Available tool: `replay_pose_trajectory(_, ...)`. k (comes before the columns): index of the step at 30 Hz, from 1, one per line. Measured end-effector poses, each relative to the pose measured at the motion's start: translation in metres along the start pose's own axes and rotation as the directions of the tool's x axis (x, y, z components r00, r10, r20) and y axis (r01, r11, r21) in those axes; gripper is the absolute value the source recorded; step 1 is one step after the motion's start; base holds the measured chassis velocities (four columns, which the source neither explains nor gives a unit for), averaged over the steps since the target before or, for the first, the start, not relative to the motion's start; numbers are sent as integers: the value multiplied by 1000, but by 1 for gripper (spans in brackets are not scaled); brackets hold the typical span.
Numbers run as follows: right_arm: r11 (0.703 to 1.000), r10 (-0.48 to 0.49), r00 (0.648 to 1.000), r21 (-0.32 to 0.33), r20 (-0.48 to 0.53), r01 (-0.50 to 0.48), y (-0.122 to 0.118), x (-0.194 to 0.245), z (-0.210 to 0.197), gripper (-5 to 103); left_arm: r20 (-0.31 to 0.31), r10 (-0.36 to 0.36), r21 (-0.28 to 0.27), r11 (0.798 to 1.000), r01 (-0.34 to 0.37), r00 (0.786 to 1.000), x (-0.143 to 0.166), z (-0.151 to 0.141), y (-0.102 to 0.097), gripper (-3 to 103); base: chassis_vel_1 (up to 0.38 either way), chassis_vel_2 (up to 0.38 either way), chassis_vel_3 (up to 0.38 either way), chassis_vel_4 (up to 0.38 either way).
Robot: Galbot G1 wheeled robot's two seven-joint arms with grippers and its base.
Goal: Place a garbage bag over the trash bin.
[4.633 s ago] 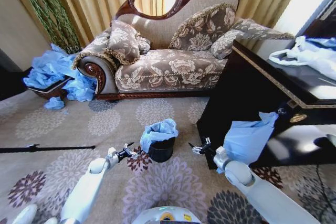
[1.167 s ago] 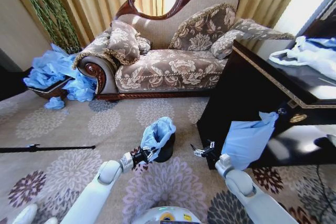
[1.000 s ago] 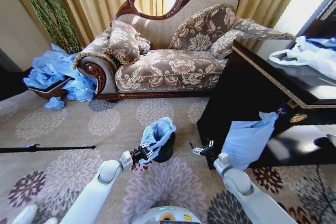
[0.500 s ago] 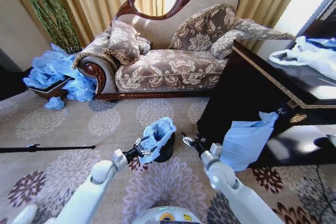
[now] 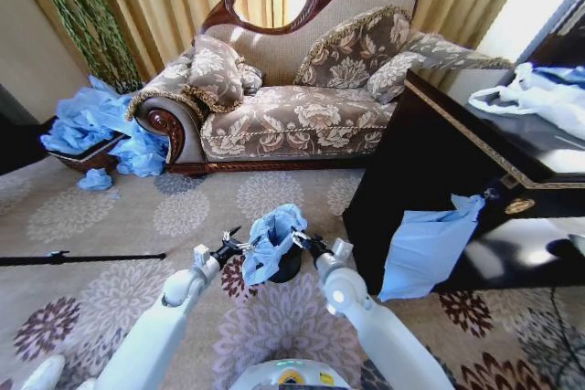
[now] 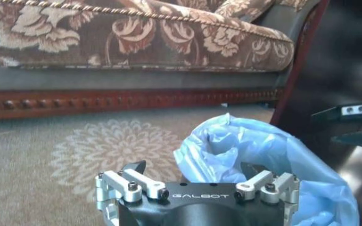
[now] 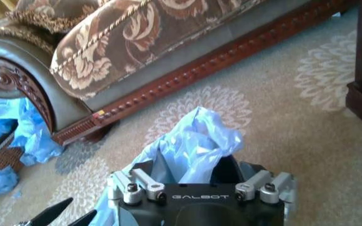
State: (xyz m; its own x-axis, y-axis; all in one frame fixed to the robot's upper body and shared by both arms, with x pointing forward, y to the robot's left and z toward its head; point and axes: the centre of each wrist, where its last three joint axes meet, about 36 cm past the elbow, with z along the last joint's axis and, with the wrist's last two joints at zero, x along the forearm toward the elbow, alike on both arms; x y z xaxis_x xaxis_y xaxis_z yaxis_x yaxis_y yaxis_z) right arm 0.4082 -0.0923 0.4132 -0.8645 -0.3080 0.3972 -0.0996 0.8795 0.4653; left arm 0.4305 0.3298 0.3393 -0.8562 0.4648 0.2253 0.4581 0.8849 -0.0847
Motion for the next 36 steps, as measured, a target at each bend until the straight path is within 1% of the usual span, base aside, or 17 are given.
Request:
replay_pose_trajectory(1, 1000, 4, 1000, 6, -5, -4, 1, -4, 3, 83, -2, -2, 6, 1000, 2, 1000, 0, 2, 0, 100, 0, 0, 0, 0)
replay_pose_trajectory(2, 1000, 6, 1000, 11, -8, -6, 2, -6, 5, 77, -2, -2, 10, 1000, 2, 1000, -1, 3, 0, 100, 0, 0, 0, 0)
replay_pose_trajectory(4, 1000, 7, 1000, 14, -10, -6, 3, -8, 6, 77, -3, -2, 12, 1000, 2, 1000, -1, 4, -1, 100, 0, 0, 0, 0)
replay_pose_trajectory(5, 1000, 8, 1000, 17, -14, -8, 3, -10, 8, 72, -3, 0, 15, 1000, 0, 1000, -2, 4, -1, 100, 0, 0, 0, 0)
replay_pose_trajectory(7, 1000, 14, 1000, 23, -19, -13, 5, -17, 12, 66, -3, 4, 19, 1000, -3, 1000, -3, 6, -2, 100, 0, 0, 0, 0)
replay_pose_trajectory(19, 999, 18, 1000, 46, -19, -17, 7, -25, 15, 55, -4, 11, 18, 1000, -11, 1000, -4, 6, -2, 100, 0, 0, 0, 0)
replay_pose_trajectory(22, 998, 23, 999, 51, -24, -21, 7, -29, 20, 49, -5, 14, 19, 1000, -14, 1000, -5, 7, -3, 100, 0, 0, 0, 0)
replay_pose_trajectory(23, 998, 24, 999, 51, -24, -23, 8, -30, 21, 45, -5, 15, 19, 1000, -15, 1000, -5, 7, -3, 100, 0, 0, 0, 0)
replay_pose_trajectory(25, 998, 26, 999, 53, -23, -24, 8, -32, 21, 45, -5, 16, 19, 1000, -16, 1000, -6, 7, -3, 100, 0, 0, 0, 0)
replay_pose_trajectory(26, 998, 28, 999, 56, -23, -27, 7, -34, 21, 41, -5, 16, 20, 1000, -15, 1000, -6, 7, -2, 100, 0, 0, 0, 0)
replay_pose_trajectory(27, 998, 28, 999, 56, -23, -27, 7, -34, 21, 41, -5, 16, 20, 1000, -15, 1000, -6, 7, -2, 100, 0, 0, 0, 0)
replay_pose_trajectory(28, 998, 30, 999, 60, -21, -29, 7, -36, 21, 38, -5, 16, 21, 1000, -15, 1000, -7, 7, -2, 100, 0, 0, 0, 0)
replay_pose_trajectory(29, 998, 31, 999, 63, -19, -30, 6, -37, 21, 28, -5, 15, 22, 1000, -15, 1000, -8, 8, -1, 100, 0, 0, 0, 0)
replay_pose_trajectory(31, 997, 31, 999, 65, -19, -30, 6, -38, 21, 28, -6, 14, 24, 1000, -14, 1000, -9, 8, -1, 100, 0, 0, 0, 0)
replay_pose_trajectory(32, 997, 31, 999, 66, -18, -30, 6, -40, 21, 23, -7, 13, 27, 1000, -13, 1000, -10, 9, 0, 100, 0, 0, 0, 0)
replay_pose_trajectory(33, 997, 31, 999, 66, -18, -30, 6, -40, 21, 23, -7, 13, 27, 1000, -13, 1000, -10, 9, 0, 100, 0, 0, 0, 0)
replay_pose_trajectory(36, 997, 28, 999, 67, -20, -27, 7, -42, 22, 7, -17, 8, 43, 999, -8, 1000, -15, 15, 1, 100, 0, 0, 0, 0)
